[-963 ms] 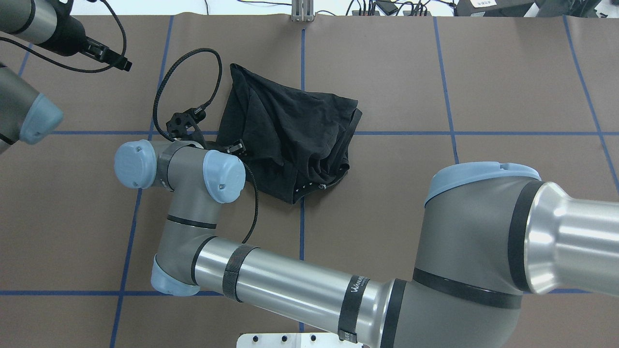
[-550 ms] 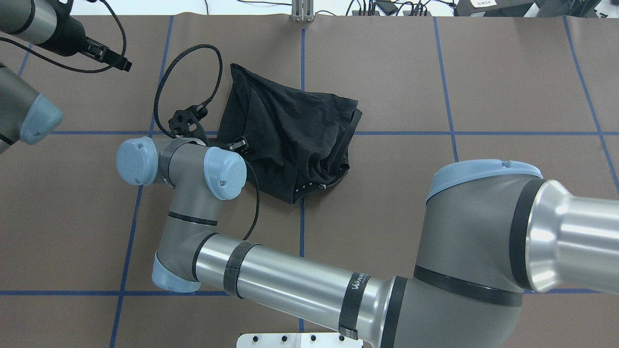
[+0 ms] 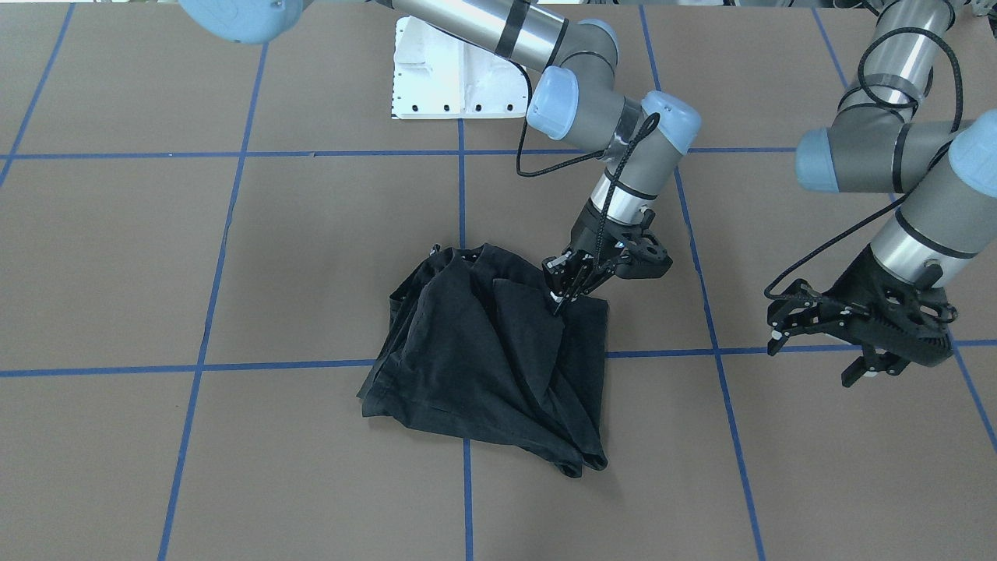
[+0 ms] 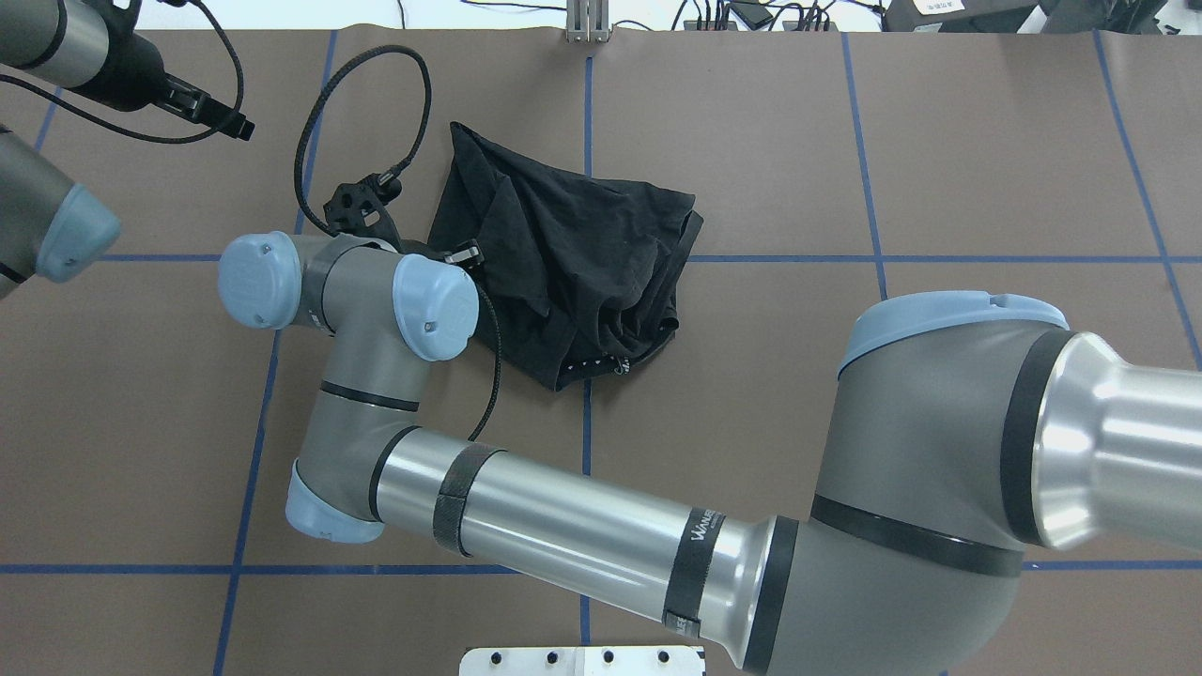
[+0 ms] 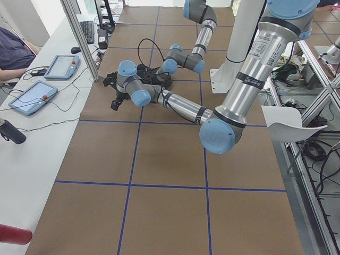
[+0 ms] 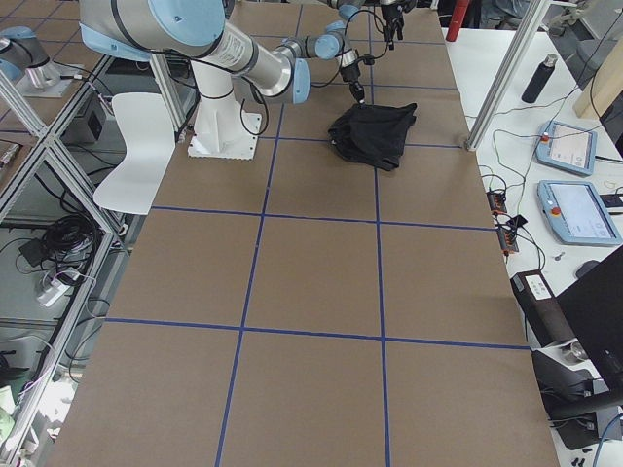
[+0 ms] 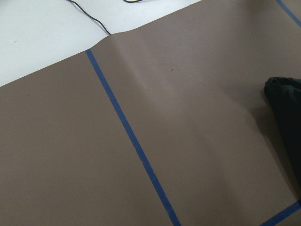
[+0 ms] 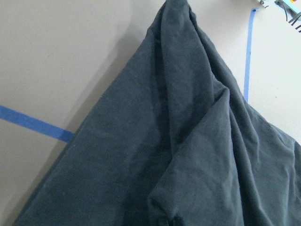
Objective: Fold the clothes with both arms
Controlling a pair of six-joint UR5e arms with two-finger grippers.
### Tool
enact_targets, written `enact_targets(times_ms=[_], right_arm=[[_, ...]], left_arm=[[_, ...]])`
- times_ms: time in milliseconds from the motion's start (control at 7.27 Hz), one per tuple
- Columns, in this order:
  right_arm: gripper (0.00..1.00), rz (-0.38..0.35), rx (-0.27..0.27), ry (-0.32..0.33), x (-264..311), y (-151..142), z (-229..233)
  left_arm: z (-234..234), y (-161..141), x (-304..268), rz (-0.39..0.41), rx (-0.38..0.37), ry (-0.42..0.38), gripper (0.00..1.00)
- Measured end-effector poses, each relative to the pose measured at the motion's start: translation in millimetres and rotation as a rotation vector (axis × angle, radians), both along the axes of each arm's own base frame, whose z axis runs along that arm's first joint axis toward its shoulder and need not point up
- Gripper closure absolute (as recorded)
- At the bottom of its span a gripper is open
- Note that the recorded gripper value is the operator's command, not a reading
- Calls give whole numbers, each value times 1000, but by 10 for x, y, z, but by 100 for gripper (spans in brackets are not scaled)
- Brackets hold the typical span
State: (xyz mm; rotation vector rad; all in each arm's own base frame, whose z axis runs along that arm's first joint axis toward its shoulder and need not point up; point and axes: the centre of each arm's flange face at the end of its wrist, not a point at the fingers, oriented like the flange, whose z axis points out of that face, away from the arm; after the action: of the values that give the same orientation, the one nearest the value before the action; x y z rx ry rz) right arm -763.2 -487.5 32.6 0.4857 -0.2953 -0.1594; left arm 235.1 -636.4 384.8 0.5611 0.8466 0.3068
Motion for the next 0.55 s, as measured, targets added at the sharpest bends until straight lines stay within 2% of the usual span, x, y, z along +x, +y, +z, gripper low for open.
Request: enact_targets(times_ms=[275,550], right_arm=[[100,-23,3,1,406,-165,-100],[100,-61,44,10,998,-465,406]], left_arm=[[3,2,-1,-1,-1,1,0],[3,4,-2,-1,0,2,0]])
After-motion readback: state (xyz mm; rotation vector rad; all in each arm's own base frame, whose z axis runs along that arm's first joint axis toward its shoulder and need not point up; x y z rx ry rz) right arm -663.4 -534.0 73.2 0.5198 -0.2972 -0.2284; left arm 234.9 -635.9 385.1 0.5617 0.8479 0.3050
